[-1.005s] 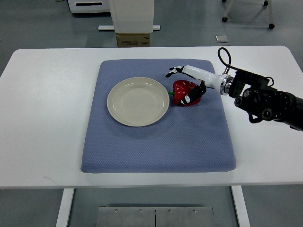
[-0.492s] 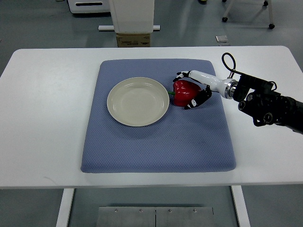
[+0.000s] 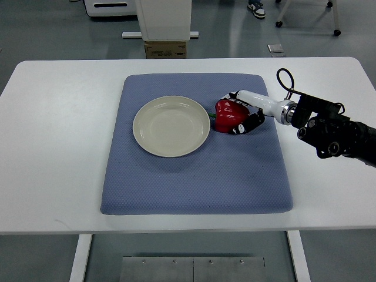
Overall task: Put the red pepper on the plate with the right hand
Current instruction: 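Close the right hand fingers around the red bell pepper, then lift the pepper and carry it over the cream plate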
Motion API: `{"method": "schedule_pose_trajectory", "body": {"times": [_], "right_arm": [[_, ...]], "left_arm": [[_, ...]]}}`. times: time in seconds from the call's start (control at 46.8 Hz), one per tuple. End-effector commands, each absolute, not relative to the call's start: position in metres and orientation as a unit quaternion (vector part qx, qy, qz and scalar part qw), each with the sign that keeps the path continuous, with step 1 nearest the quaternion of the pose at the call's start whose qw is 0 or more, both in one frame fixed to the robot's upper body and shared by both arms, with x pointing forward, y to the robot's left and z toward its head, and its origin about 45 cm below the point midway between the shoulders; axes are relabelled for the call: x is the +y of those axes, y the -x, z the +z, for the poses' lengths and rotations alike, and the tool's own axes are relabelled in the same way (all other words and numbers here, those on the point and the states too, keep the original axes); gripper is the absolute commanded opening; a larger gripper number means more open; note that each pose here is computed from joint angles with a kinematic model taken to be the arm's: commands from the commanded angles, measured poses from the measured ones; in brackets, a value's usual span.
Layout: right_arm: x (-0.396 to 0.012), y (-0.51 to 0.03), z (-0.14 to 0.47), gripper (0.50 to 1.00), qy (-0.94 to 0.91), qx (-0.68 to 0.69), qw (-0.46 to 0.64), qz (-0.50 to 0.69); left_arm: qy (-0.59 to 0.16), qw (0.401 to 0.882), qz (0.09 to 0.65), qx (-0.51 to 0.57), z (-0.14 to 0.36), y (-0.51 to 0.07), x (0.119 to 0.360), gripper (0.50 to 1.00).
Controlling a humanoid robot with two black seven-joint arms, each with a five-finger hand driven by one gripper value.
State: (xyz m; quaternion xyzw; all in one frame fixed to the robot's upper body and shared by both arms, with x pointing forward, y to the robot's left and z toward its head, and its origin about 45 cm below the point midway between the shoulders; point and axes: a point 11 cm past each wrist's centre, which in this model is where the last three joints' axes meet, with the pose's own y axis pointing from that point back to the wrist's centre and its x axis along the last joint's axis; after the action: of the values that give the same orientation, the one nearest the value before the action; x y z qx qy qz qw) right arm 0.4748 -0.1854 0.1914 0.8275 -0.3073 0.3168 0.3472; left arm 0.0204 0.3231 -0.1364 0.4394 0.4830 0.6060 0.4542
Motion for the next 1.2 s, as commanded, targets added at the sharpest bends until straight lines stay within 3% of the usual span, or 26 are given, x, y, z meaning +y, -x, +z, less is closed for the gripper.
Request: {"method": "schedule_pose_trajectory", "body": {"times": [0.0, 0.406, 0.77, 1.176], "right_arm": [[-0.186, -0.477, 0.195, 0.500, -0.825, -0.313, 0.346, 0.319], [-0.170, -0.497, 0.242, 0.500, -0.817, -0.325, 0.322, 0.351], [-0.083, -0.486, 0.252, 0.500, -0.842, -0.286, 0.283, 0.359], [-0.078, -0.483, 0.254, 0.500, -0.848, -0.290, 0.271, 0.350]], "left_arm": [[-0.440, 0.454, 0.606, 0.483, -0.136, -0.020, 0.323, 1.000], [-0.439, 0.454, 0.606, 0.483, -0.136, -0.021, 0.323, 1.000], [-0.440, 0.454, 0.606, 0.483, -0.136, -0.020, 0.323, 1.000], [-0.440, 0.454, 0.606, 0.483, -0.136, -0.020, 0.323, 1.000]]}}
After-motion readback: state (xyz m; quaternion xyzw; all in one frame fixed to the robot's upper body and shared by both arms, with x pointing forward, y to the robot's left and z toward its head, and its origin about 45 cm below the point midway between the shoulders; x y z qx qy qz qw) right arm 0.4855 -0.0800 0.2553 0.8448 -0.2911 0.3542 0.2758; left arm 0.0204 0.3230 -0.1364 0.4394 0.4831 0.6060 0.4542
